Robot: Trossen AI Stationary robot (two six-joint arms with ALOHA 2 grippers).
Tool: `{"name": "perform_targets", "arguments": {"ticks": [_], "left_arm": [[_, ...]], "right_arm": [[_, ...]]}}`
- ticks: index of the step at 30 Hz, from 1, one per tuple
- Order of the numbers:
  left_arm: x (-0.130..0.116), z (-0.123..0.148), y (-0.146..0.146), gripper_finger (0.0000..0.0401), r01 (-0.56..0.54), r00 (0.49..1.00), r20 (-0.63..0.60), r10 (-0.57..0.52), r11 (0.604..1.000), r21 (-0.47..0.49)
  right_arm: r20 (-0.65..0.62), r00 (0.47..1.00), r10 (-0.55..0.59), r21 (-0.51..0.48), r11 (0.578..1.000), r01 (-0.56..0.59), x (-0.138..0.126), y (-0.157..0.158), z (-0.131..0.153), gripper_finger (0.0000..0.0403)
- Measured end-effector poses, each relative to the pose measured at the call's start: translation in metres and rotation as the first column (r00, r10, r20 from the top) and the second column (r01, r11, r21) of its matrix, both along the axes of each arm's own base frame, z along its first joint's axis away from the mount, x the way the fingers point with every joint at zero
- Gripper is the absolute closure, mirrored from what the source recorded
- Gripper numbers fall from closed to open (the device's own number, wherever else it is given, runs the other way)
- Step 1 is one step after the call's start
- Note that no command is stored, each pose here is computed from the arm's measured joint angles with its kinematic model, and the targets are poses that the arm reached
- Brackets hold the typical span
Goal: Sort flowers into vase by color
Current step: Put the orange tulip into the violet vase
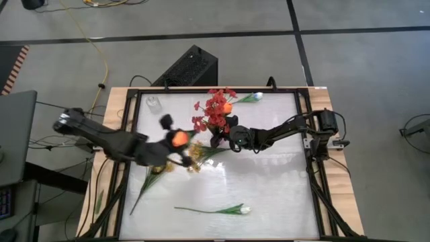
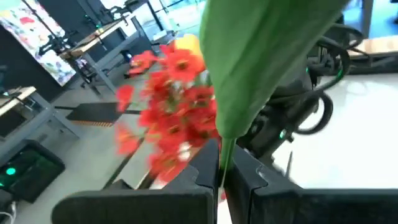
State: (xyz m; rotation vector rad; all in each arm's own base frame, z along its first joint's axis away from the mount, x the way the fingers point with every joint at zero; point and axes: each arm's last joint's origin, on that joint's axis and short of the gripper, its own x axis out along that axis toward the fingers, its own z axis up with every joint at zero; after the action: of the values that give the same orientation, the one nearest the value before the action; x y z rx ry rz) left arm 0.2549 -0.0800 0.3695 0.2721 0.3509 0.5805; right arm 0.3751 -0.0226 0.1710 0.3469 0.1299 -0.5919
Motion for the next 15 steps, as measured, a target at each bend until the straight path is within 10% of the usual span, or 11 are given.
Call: {"name": "perform_targets", "arguments": {"ticks": [7,15], "left_arm": [[-0.064,0.014,0.023,0.0401,0.008,0.997,0.074,0.008,0.979,-0.206],[-0.079,-0.072,0.028,0.0401,0.026,0.932,0.349,0.096,0.944,-0.329]], "right_arm": [[-0.007,1.0,0.023,-0.014,1.0,-0.023,0.0,0.0,0.0,0.0232],[-0.008,0.992,0.122,0.001,0.992,-0.122,0.002,0.0,0.0,0.0212]]}}
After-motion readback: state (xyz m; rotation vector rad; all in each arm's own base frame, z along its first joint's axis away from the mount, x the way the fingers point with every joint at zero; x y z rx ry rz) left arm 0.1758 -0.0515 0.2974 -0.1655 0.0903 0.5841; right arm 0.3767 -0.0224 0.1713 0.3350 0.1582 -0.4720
